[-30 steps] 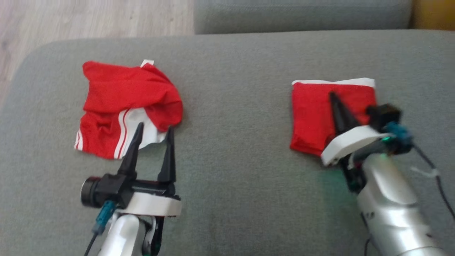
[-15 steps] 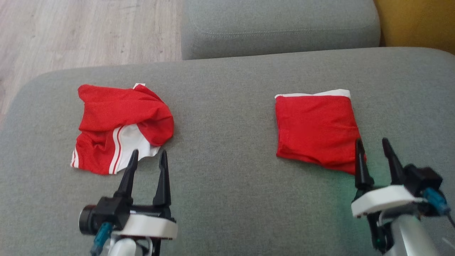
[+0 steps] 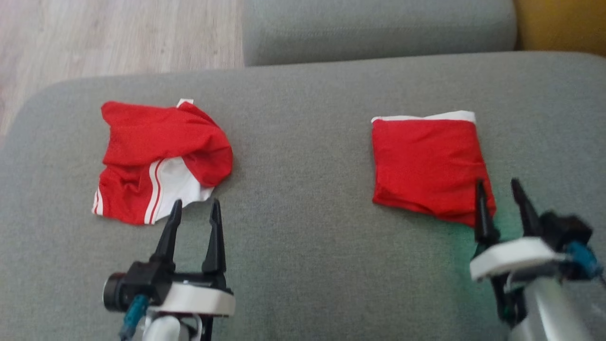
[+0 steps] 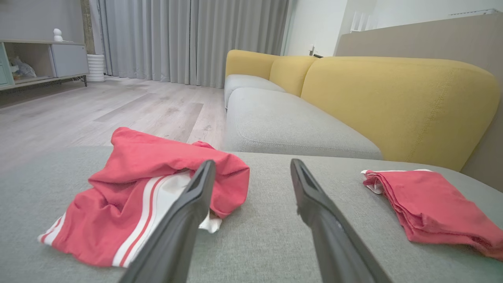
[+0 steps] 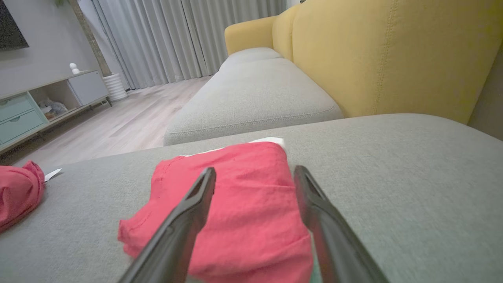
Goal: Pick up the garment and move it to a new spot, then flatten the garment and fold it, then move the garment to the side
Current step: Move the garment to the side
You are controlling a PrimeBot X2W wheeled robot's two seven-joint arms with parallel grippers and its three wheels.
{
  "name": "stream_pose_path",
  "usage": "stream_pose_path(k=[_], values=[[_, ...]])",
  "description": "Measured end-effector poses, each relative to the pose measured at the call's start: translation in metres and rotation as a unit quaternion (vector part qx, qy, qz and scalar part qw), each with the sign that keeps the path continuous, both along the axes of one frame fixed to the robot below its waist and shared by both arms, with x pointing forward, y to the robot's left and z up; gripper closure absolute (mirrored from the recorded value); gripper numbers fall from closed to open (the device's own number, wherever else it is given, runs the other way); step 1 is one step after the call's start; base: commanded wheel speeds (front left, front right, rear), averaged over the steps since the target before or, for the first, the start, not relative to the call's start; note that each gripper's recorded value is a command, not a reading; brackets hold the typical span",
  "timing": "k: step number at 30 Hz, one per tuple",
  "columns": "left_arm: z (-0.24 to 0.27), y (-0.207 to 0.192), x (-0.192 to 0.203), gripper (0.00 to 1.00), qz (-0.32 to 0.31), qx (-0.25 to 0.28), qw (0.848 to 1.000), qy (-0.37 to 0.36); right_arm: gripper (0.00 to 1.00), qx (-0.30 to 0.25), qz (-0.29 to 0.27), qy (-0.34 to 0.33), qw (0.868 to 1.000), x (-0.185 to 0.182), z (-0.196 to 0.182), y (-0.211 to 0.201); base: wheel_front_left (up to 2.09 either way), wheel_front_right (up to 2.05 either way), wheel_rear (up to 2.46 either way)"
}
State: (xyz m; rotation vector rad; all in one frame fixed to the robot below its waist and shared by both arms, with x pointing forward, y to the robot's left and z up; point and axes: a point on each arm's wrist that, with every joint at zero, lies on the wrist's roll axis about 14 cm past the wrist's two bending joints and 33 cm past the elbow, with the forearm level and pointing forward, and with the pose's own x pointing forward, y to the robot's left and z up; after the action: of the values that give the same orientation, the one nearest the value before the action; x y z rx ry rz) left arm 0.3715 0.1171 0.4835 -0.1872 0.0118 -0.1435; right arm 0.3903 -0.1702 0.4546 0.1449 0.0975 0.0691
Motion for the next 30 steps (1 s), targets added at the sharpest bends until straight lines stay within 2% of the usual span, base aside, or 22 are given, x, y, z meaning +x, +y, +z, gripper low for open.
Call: stream_pose_path(k=[5, 10, 14, 18, 24, 25, 26, 30], values=[[0.001, 0.002, 0.015, 0.0, 0.003, 0.0, 1.0, -0.002, 0.0, -0.003, -0.019, 0.028, 0.999, 0.034, -0.003, -0.013, 0.0, 0.0, 0.0], [-0.006, 0.006, 0.025, 0.0, 0.006, 0.006, 1.0, 0.006, 0.0, 0.003, -0.048, 0.1, 0.994, 0.066, -0.029, -0.028, 0.0, 0.0, 0.0], [-0.012, 0.011, 0.026, 0.0, 0.012, 0.008, 1.0, 0.014, 0.0, 0.015, -0.054, 0.167, 0.984, 0.07, -0.059, -0.028, 0.0, 0.0, 0.0], [-0.016, 0.017, 0.026, 0.0, 0.021, 0.01, 1.0, 0.021, 0.0, 0.007, -0.038, 0.212, 0.976, 0.069, -0.083, -0.016, 0.0, 0.0, 0.0], [-0.018, 0.022, 0.027, 0.0, 0.027, 0.012, 0.999, 0.024, 0.0, -0.017, -0.012, 0.23, 0.973, 0.074, -0.09, -0.005, 0.0, 0.0, 0.0], [-0.018, 0.022, 0.027, 0.0, 0.027, 0.012, 0.999, 0.024, 0.2, -0.025, -0.006, 0.232, 0.972, 0.074, -0.089, -0.004, 0.0, 0.0, 0.0], [-0.018, 0.021, 0.027, 0.0, 0.027, 0.012, 0.999, 0.023, 1.0, -0.032, -0.001, 0.232, 0.972, 0.075, -0.089, -0.003, 0.0, 0.0, 0.0], [-0.013, 0.018, 0.028, 0.0, 0.022, 0.014, 1.0, 0.015, 1.0, -0.065, 0.02, 0.226, 0.972, 0.074, -0.082, 0.0, 0.0, 0.0, 0.0]])
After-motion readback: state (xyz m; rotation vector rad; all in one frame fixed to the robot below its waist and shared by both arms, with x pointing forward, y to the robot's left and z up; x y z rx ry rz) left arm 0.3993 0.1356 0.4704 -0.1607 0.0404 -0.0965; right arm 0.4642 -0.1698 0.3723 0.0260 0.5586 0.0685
